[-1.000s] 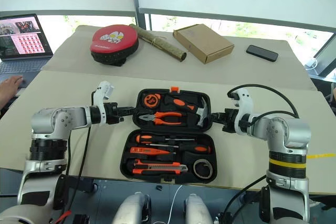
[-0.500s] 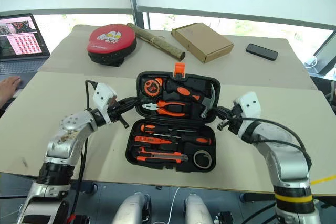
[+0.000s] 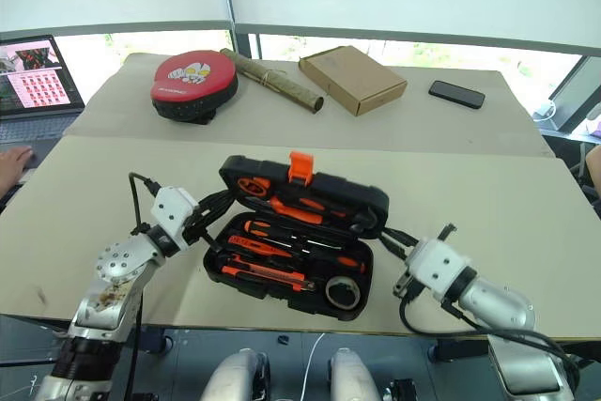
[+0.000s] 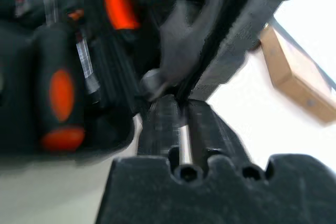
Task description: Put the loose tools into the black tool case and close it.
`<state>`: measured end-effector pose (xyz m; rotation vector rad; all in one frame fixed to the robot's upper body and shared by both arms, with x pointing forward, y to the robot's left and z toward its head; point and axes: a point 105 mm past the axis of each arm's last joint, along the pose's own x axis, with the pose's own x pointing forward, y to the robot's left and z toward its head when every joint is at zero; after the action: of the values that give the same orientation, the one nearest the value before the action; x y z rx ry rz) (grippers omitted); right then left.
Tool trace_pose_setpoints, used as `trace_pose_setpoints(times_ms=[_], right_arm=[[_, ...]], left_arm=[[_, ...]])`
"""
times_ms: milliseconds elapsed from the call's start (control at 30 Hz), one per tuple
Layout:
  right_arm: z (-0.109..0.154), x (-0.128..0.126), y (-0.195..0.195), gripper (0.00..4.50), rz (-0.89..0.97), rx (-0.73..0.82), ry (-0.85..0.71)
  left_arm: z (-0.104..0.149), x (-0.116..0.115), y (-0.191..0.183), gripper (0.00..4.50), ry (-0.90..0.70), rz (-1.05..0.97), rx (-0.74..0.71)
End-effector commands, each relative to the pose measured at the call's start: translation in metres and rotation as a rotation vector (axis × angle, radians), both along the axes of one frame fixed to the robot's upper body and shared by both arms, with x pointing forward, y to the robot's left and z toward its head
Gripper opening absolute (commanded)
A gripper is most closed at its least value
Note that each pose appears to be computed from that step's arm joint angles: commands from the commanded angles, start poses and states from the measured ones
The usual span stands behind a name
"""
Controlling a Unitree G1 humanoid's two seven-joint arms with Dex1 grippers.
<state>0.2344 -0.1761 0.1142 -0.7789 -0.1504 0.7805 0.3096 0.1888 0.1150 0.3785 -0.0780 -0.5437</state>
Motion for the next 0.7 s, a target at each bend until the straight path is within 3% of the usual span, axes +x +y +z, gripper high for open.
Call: trace_pose_setpoints(times_ms=[33, 100, 133, 200, 233, 333, 433, 567, 700], right_arm=[[0.023, -0.023, -0.002, 2.04, 0.029, -0.009, -0.06], [0.028, -0.037, -0.006, 2.88, 0.048, -0.035, -0.018], [0.026, -0.045, -0.008, 3.08, 0.059, -0.043, 0.051], [0.019, -0.064, -0.009, 3.09, 0.108, -0.042, 0.193], [0.017, -0.072, -0.007, 3.09, 0.133, -0.034, 0.25], [0.004, -0.089, -0.004, 2.32, 0.181, -0.015, 0.408], [-0.006, -0.106, 0.016, 1.31, 0.282, -0.002, 0.587], [-0.007, -0.105, 0.035, 0.01, 0.317, -0.007, 0.645], [-0.01, -0.093, 0.051, 0.0, 0.316, 0.016, 0.646]], left_arm=[[0.022, -0.016, 0.042, 2.05, -0.032, 0.134, -0.01], [0.028, -0.028, 0.054, 2.9, 0.023, 0.144, -0.044], [0.029, -0.032, 0.058, 3.1, 0.07, 0.129, -0.049], [0.028, -0.038, 0.065, 3.83, 0.166, 0.096, -0.052], [0.027, -0.038, 0.071, 3.83, 0.193, 0.091, -0.042], [0.017, -0.029, 0.082, 3.88, 0.282, 0.07, 0.003], [0.01, 0.001, 0.065, 3.18, 0.286, -0.068, 0.104], [0.013, 0.033, 0.033, 1.77, 0.247, -0.212, 0.19], [0.021, 0.056, -0.005, 0.26, 0.205, -0.341, 0.227]])
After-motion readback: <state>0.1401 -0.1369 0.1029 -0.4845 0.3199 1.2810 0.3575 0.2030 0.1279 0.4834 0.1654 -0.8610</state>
